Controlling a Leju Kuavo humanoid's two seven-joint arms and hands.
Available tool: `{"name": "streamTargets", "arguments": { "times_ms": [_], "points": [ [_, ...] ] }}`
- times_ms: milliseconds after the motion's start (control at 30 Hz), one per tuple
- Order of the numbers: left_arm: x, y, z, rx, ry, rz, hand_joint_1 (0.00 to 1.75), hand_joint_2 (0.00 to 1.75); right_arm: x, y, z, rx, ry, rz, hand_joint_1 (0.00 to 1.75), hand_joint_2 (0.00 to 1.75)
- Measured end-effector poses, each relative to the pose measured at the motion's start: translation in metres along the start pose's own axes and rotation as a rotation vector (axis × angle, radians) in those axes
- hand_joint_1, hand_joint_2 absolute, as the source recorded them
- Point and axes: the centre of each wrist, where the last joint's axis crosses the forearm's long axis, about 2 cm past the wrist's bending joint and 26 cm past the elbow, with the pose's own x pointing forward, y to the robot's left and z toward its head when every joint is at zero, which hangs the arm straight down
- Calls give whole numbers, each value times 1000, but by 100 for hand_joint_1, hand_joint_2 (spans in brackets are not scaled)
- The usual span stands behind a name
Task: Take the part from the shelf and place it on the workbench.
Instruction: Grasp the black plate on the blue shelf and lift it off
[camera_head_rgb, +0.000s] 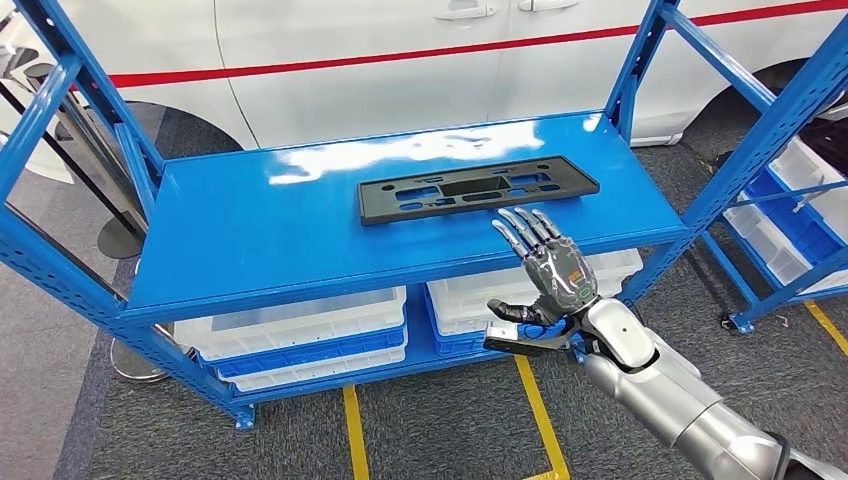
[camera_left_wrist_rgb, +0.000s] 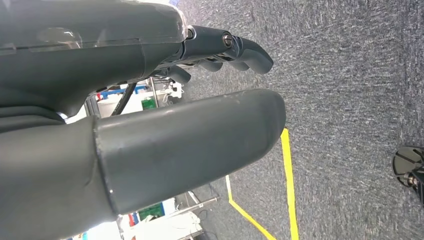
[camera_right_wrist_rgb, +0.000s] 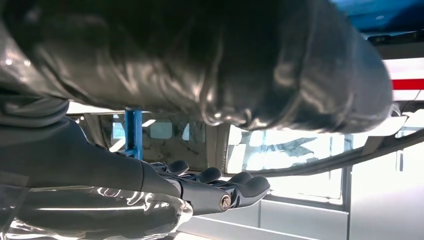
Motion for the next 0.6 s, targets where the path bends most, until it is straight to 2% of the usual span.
{"name": "streamTargets", "arguments": {
  "times_ms": [600],
  "points": [
    [0,0,0,2,-5,-4,0,0,3,0,3,15,0,-19,0,0]
  ]
}}
